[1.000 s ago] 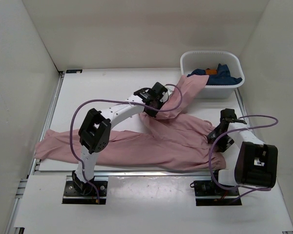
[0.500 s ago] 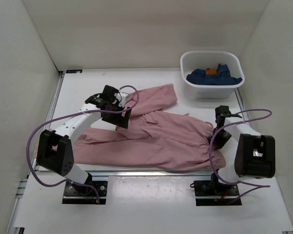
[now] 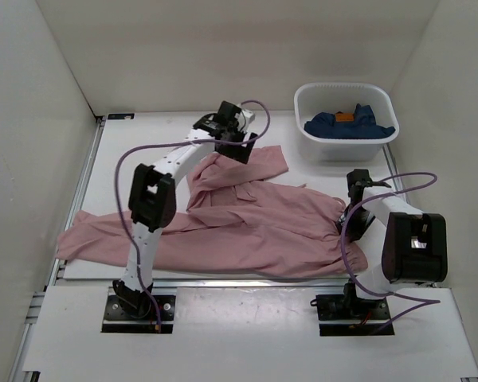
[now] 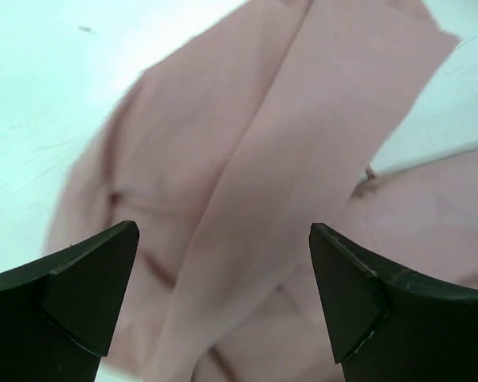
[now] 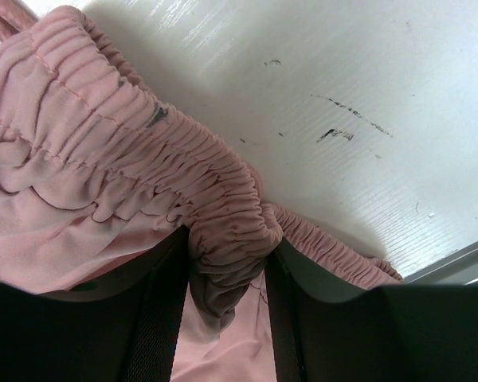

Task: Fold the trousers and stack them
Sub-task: Flatten the trousers out

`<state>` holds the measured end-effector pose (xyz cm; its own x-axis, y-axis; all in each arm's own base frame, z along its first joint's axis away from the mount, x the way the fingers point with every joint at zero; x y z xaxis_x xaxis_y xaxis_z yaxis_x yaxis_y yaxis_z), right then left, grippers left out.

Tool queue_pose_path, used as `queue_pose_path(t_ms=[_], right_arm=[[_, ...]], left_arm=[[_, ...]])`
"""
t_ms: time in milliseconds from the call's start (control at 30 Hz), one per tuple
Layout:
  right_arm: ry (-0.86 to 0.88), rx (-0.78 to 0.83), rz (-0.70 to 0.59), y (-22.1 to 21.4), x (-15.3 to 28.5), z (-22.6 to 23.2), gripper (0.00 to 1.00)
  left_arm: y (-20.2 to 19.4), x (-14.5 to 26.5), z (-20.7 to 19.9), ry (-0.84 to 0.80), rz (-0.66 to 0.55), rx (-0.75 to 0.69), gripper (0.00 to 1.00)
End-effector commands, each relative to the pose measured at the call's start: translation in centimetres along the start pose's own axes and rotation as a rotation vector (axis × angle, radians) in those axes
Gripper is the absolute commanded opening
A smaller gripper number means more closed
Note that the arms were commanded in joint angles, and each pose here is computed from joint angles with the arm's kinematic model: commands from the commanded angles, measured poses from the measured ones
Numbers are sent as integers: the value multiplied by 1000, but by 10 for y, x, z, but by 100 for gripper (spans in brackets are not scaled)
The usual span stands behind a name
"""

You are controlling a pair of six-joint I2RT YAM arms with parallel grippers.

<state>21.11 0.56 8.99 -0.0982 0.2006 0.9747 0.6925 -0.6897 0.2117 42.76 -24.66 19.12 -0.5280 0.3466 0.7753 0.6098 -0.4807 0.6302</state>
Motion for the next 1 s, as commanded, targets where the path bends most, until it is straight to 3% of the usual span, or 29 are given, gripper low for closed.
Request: queue_pose_path(t_ms=[0,167,200,300,333,400,533,667,767,800,833,900,967], right_arm=[[-11,11,41,-8,-21,5,47],[-32,23,33,-6,-21,4,48],[-38,24,40,-7,-20,3,48],[-38,24,40,-7,-20,3,48],[-47,14,31,-6,-21,3,48],[-40,12,24,-5,-19,3,48],[-70,8,19,-5,-21,0,48],[-91,14,39,-9,-26,-2,47],[-111,9,43,-11,-29,-5,47],[-118,10,35,-11,-29,-5,47],[-118,10,35,-11,-29,-5,47],[-119,8,21,-9,-30,-5,47],[-126,9,15,-8,-30,-5,47]], left_arm=[[-10,-37,-23,-37,75,-38,100],[-10,-69,-31,-82,83,-43,100],[-13,-72,-33,-99,91,-42,94],[-26,-78,-38,-142,129,-37,67],[-26,-78,-38,-142,129,-37,43],[-27,-76,-33,-95,134,-40,16],[9,-35,-25,-20,15,-47,14],[49,37,25,86,-160,16,14],[50,101,84,193,-247,101,14],[38,119,117,251,-250,154,14],[18,122,127,234,-215,183,14],[-9,165,164,290,-246,262,14],[-50,173,176,303,-193,327,14]])
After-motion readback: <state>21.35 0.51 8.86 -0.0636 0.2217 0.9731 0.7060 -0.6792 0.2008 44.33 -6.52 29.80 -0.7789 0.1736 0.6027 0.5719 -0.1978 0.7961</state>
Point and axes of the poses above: each gripper's point midway between its finger pads, its own x axis back along the fingers, its own z axis along the line the jaws close on, y = z × x, the point moved 8 cm from there along x, back along the fingers, and after that the axes turned 7 degrees about -x, right-handed, at the moved point
